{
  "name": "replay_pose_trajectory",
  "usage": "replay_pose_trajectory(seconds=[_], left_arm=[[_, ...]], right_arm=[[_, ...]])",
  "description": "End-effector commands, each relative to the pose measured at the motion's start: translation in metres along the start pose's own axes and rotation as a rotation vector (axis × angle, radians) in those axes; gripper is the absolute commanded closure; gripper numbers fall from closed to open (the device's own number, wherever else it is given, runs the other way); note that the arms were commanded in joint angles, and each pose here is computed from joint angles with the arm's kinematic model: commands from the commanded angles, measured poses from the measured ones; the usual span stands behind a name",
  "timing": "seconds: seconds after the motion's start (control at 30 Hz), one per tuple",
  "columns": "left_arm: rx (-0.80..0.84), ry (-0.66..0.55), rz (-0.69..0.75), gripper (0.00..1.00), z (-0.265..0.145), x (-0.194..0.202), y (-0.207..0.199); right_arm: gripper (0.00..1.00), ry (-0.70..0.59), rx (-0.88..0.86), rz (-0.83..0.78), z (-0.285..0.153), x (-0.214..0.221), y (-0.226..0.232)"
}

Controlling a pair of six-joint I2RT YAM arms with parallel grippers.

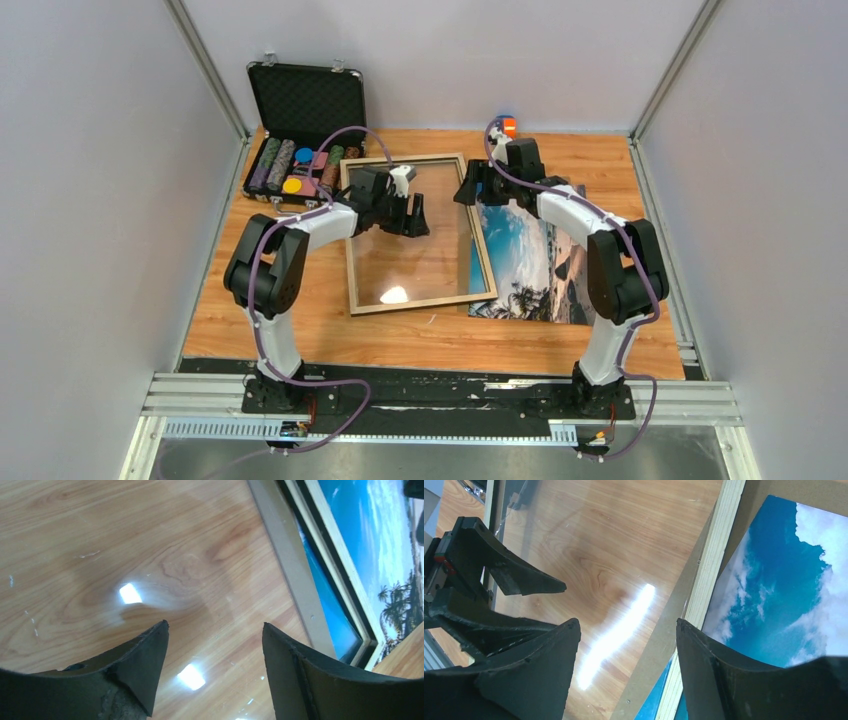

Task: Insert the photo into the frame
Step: Place the photo frame item in the photo frame.

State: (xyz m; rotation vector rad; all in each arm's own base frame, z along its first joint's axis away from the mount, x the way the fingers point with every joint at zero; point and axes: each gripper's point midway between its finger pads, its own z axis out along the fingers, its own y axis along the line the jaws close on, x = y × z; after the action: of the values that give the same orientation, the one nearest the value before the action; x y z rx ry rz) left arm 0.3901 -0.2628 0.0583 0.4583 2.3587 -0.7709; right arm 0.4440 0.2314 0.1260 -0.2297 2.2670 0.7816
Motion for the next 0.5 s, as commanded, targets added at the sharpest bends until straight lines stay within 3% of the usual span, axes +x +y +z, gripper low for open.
replay_pose_trajectory(seconds=[0.0,0.17,0.47], left_arm=[[0.019,-0.023,0.021,0.14,-0.019,-0.012,-0.014],[0.048,-0.077,0.066,0.01,-0.034,-0.032,-0.028],[-0.05,-0.141,0.18,0.0,-0.072,-0.056,-0.022]], right_arm=[[0.31,-0.045,0.01,-0.03,-0.003,-0.013,-0.004],[0.32,-0.034,0.025,-0.024,0.003,-0.007,-0.015],[0.33,-0.007,0.03,-0.009,0.01,0.004,-0.03]])
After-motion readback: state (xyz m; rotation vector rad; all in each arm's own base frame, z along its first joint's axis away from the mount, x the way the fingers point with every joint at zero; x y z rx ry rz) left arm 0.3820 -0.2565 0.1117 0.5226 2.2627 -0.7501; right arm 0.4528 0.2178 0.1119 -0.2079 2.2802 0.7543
